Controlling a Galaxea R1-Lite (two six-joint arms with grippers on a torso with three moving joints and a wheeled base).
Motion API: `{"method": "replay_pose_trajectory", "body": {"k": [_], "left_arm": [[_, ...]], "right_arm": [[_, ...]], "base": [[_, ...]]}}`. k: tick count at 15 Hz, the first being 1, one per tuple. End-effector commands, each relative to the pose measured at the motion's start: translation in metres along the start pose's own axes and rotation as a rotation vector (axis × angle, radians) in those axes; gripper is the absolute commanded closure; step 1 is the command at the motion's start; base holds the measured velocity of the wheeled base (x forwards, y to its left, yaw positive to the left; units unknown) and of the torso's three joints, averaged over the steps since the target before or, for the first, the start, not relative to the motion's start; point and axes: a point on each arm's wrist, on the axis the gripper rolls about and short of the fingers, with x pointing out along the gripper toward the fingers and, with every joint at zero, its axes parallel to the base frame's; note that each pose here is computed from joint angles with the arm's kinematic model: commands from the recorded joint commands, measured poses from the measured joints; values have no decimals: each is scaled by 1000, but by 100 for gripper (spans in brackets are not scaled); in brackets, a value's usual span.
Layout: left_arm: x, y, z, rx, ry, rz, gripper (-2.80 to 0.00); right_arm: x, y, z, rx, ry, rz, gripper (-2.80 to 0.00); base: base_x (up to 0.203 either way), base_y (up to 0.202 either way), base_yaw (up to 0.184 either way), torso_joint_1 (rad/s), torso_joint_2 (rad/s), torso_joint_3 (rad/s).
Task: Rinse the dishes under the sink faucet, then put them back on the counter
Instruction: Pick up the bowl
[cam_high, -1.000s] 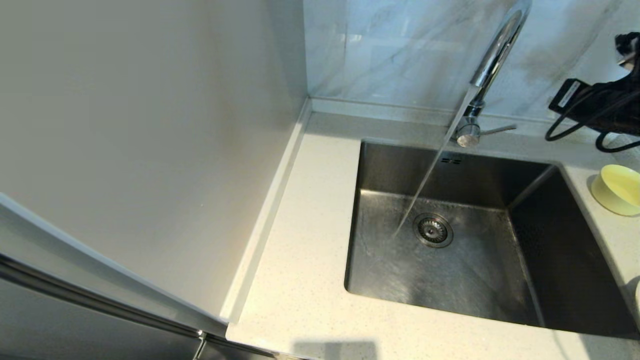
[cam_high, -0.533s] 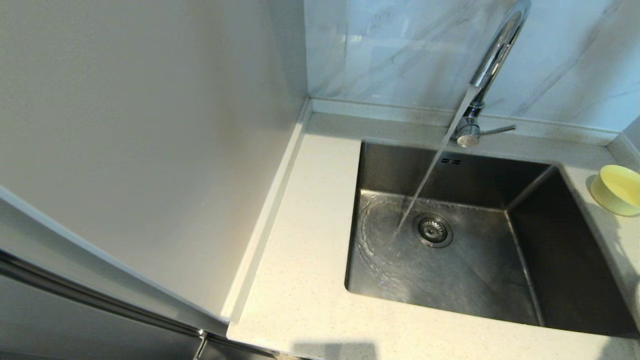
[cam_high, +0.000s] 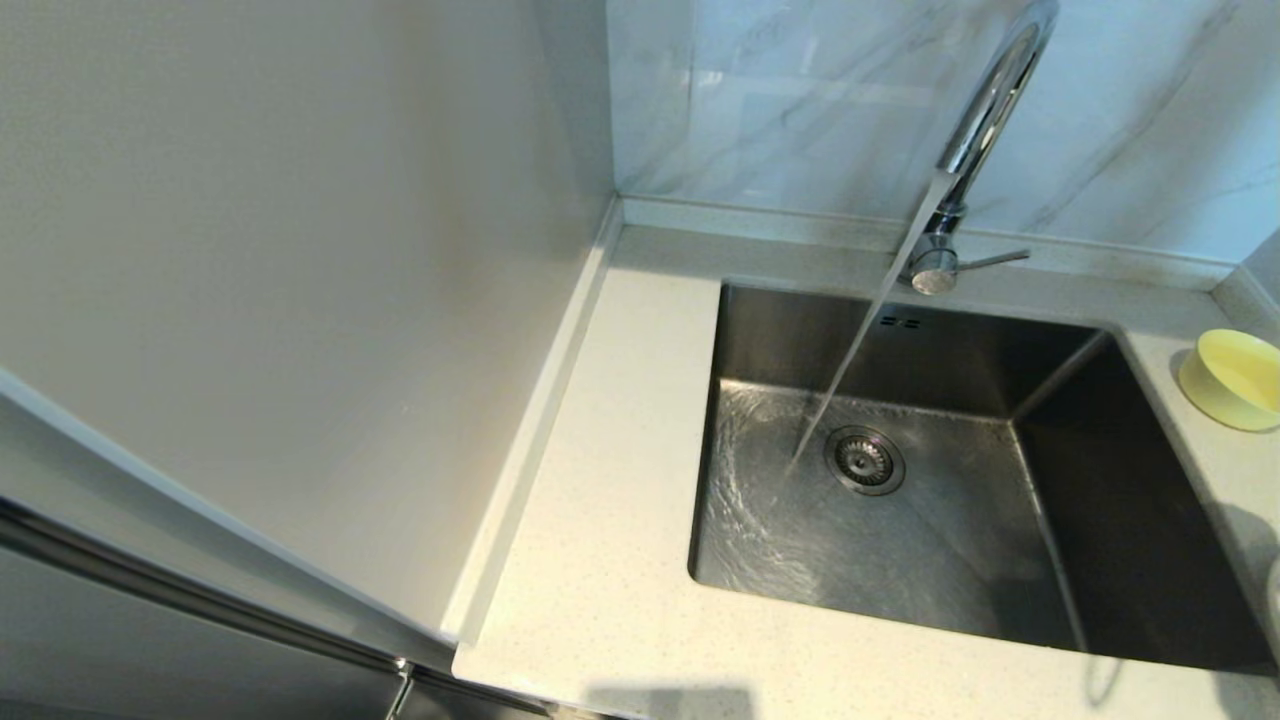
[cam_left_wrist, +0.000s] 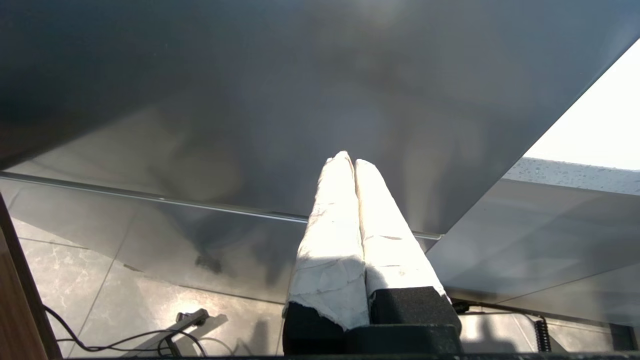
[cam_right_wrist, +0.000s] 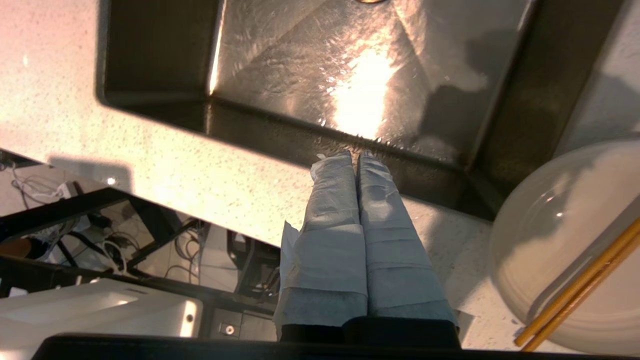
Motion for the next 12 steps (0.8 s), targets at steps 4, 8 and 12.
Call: {"method": "replay_pose_trajectory", "body": {"k": [4,8,12], "left_arm": [[0,0,0,0,0,-1,0],[0,0,0,0,0,-1,0],[0,0,0,0,0,-1,0]], "right_arm": [[2,1,-11,8,25,3,0],[4,-2,-3,-23,-26,-19,-280],[23,-13,-6,-66,-103,-31,-280]], "base": [[0,0,0,0,0,0],[0,0,0,0,0,0],[0,0,0,0,0,0]]}}
